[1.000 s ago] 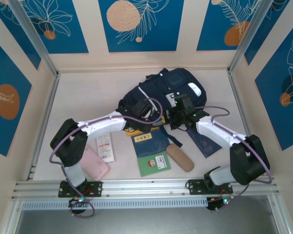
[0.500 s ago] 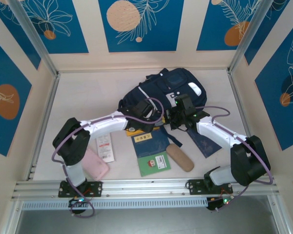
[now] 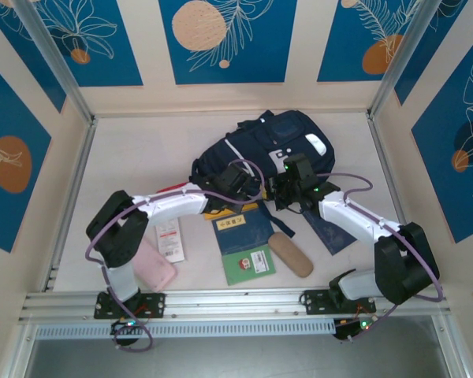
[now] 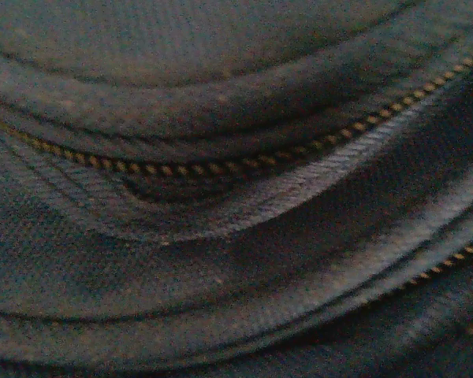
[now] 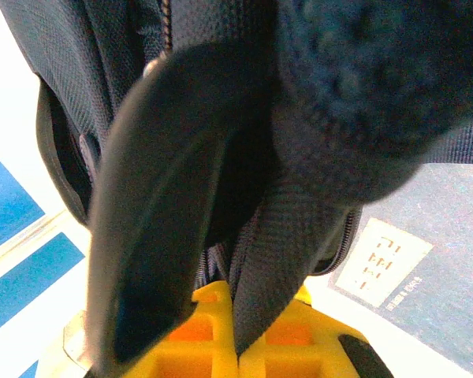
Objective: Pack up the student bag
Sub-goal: Unzip the student bag at the top-center of the table.
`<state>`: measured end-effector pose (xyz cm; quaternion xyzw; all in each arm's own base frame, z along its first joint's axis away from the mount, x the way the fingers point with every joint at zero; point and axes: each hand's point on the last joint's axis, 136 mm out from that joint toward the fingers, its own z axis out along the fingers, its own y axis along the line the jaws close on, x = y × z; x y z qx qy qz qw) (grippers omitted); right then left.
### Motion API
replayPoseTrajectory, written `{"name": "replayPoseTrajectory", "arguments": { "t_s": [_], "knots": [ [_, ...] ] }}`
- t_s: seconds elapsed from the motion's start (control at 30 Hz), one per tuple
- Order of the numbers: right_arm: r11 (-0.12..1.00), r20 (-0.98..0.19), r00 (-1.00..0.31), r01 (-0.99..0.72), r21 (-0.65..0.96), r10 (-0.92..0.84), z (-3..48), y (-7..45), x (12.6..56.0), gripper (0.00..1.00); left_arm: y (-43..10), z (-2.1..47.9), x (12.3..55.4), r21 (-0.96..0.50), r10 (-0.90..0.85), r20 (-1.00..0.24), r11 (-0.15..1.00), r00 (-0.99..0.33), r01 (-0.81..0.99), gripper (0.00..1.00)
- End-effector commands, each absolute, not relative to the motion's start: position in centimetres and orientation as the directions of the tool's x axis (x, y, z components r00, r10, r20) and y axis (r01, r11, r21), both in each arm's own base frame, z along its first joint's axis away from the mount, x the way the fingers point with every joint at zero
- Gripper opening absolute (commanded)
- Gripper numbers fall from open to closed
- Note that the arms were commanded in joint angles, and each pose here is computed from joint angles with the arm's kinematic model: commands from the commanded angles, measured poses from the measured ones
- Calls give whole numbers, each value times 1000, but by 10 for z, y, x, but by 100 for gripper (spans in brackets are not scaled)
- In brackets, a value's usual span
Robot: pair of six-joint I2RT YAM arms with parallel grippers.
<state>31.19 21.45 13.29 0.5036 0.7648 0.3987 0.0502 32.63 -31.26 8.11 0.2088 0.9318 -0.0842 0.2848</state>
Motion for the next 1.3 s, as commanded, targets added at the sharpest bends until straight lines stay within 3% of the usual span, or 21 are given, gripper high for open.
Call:
{"name": "replayPoseTrajectory", "arguments": {
  "t_s": [0.0,0.4,0.73,1.03,1.27],
  "knots": [
    [166,355,-542,693,701,762,158,221,302,0,-303,87,342,10,319,-619,916,-717,400,2],
    [273,200,-527,685,675,826,146,176,311,0,-285,90,316,-31,340,-556,903,-759,428,0],
    [284,180,-530,675,681,829,139,154,325,0,-258,85,307,-74,305,-496,918,-813,390,0],
    [411,111,-628,621,668,770,137,150,345,0,-252,96,301,-182,253,-455,912,-854,368,0],
    [516,74,-751,517,683,656,150,167,380,0,-288,145,282,-324,301,-480,812,-824,486,0]
  ]
}}
